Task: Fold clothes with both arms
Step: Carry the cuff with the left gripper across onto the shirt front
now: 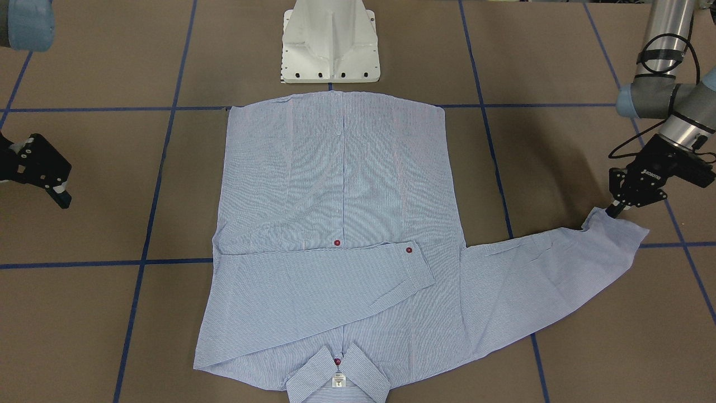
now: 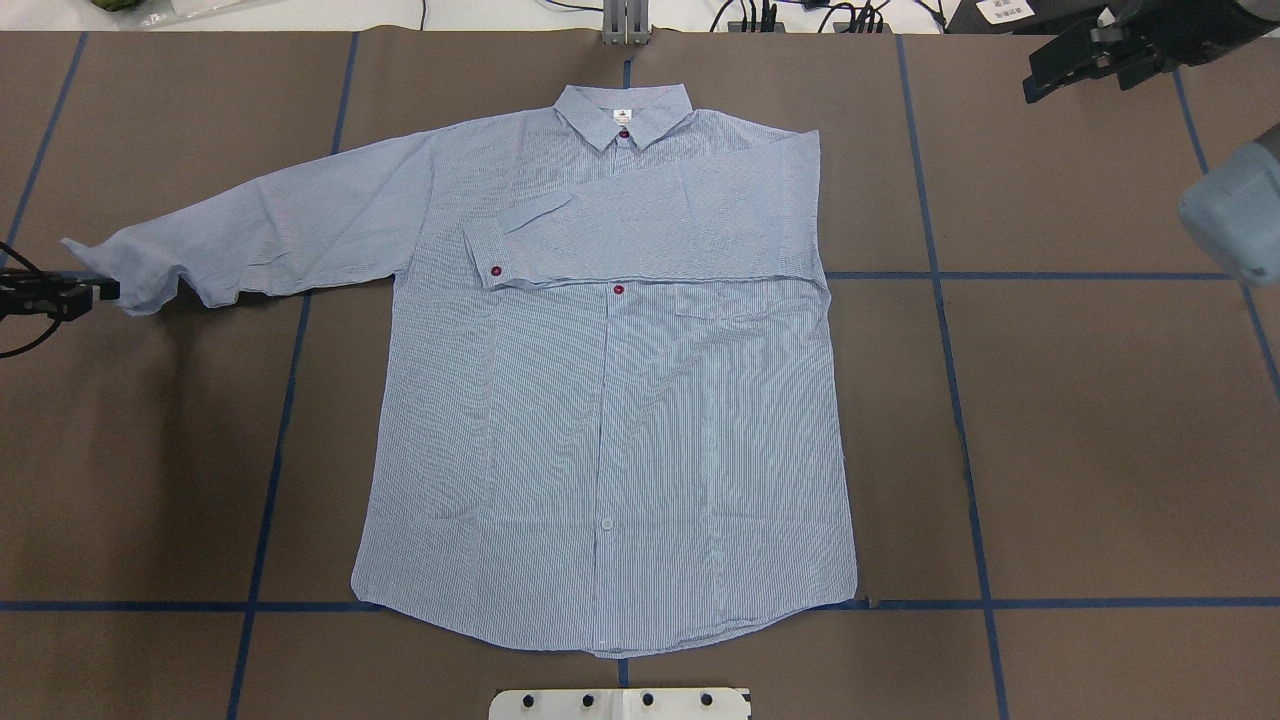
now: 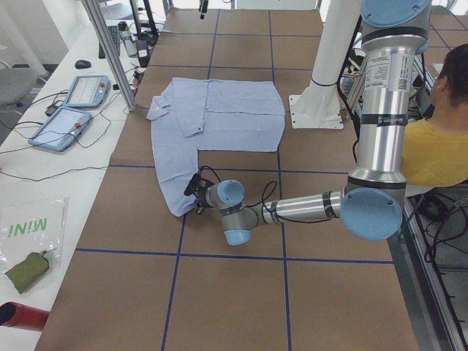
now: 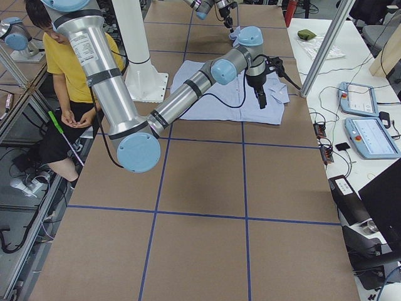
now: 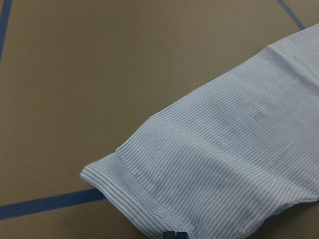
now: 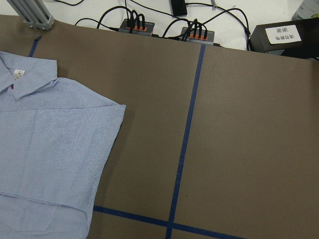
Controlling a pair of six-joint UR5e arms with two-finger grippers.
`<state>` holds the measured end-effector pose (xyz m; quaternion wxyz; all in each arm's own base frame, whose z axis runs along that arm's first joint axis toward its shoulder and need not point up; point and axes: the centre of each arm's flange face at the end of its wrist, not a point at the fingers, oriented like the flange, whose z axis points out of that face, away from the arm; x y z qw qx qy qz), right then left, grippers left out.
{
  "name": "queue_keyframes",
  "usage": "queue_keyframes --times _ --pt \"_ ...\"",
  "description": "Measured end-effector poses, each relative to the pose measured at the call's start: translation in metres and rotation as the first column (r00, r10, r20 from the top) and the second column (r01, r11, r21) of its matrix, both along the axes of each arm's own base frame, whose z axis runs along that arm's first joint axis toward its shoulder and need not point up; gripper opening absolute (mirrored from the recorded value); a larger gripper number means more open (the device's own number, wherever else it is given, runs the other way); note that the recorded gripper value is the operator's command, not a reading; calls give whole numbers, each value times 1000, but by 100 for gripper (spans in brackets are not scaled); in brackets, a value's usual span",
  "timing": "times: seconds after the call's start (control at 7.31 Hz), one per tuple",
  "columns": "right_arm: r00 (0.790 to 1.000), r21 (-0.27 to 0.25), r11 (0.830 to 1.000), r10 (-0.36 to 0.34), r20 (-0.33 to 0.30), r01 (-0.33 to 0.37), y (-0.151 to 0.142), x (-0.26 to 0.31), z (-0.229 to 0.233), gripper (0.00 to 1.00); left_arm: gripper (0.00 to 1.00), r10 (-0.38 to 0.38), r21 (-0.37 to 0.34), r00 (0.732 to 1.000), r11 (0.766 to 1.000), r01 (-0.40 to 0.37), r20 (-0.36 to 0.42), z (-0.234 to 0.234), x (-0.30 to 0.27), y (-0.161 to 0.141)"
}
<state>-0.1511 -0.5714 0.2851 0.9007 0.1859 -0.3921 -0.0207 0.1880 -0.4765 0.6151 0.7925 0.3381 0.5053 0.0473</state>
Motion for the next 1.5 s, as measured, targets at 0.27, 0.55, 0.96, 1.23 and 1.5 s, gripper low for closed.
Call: queue_keyframes --times 0.27,0.55,0.96,1.23,1.5 --pt "1000 1 1000 1 0 -1 0 0 0 100 0 62 68 995 996 -57 -78 -76 18 -18" --pt "1000 1 1000 1 1 -1 1 0 -1 100 0 110 27 967 994 -107 -231 -165 56 -55" --pt "1000 -1 1000 2 0 -2 1 0 1 100 0 149 -76 920 979 -189 -362 -330 196 -75" --pt "1000 -3 1000 2 -1 -2 1 0 1 100 0 113 -130 929 977 -169 -353 -420 271 -67" --pt "1000 -3 1000 2 -1 -2 0 0 1 100 0 90 -167 932 973 -156 -350 -463 301 -62"
